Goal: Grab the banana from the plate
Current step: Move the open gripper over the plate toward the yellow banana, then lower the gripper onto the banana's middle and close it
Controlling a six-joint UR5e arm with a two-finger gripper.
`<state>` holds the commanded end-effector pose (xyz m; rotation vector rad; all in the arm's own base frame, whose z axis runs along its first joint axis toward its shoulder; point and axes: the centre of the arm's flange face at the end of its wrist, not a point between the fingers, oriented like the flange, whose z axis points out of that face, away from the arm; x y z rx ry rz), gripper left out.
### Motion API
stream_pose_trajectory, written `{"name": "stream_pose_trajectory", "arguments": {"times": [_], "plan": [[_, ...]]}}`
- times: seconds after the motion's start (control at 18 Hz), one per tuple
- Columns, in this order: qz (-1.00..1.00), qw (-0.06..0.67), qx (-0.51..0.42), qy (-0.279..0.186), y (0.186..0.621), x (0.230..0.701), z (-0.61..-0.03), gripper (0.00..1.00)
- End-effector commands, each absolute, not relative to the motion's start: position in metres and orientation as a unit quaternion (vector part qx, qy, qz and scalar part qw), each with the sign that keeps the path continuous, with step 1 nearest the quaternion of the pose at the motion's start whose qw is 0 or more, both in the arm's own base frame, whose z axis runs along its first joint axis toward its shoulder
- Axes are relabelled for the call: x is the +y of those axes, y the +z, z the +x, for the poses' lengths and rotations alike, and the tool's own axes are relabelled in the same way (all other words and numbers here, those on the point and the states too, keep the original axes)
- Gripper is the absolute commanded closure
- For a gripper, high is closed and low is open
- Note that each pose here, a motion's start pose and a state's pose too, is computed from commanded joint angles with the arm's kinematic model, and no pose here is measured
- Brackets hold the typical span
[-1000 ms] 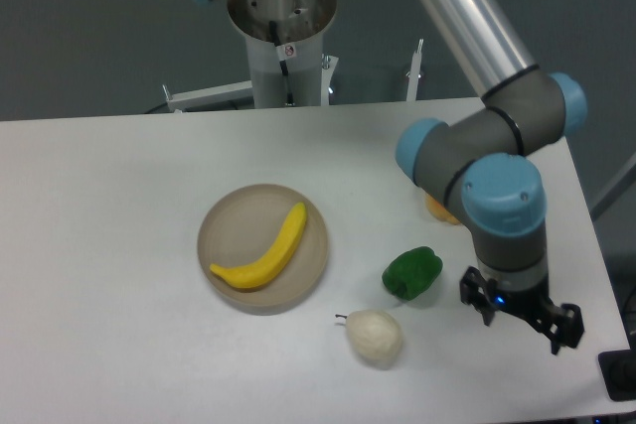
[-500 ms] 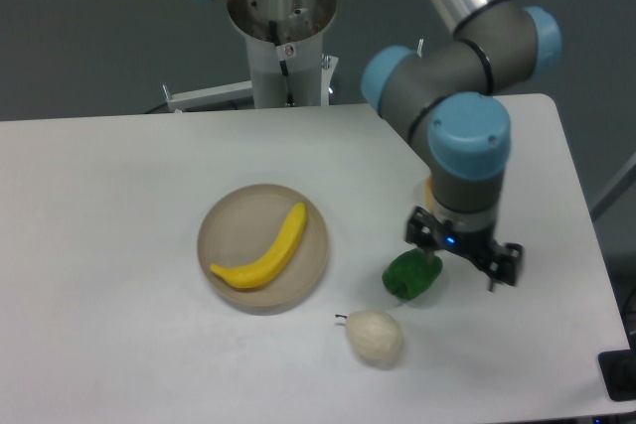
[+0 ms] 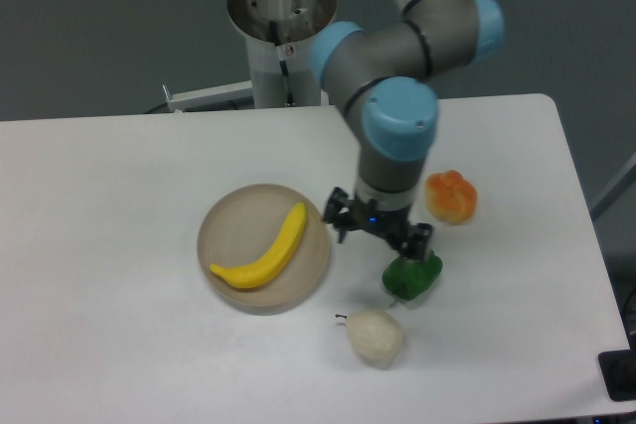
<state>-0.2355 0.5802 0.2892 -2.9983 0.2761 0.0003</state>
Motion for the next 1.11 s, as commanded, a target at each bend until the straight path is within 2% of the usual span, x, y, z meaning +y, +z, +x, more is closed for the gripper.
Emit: {"name": "stream_pose_trajectory", "arguments": {"times": [0.44, 1.11], "plan": [[-0.992, 0.063, 0.109, 0.002, 0.24, 0.584, -0.159, 0.0], [-0.99, 0.021, 0.14, 0.008, 0.199, 0.563, -0.15, 0.0]]}}
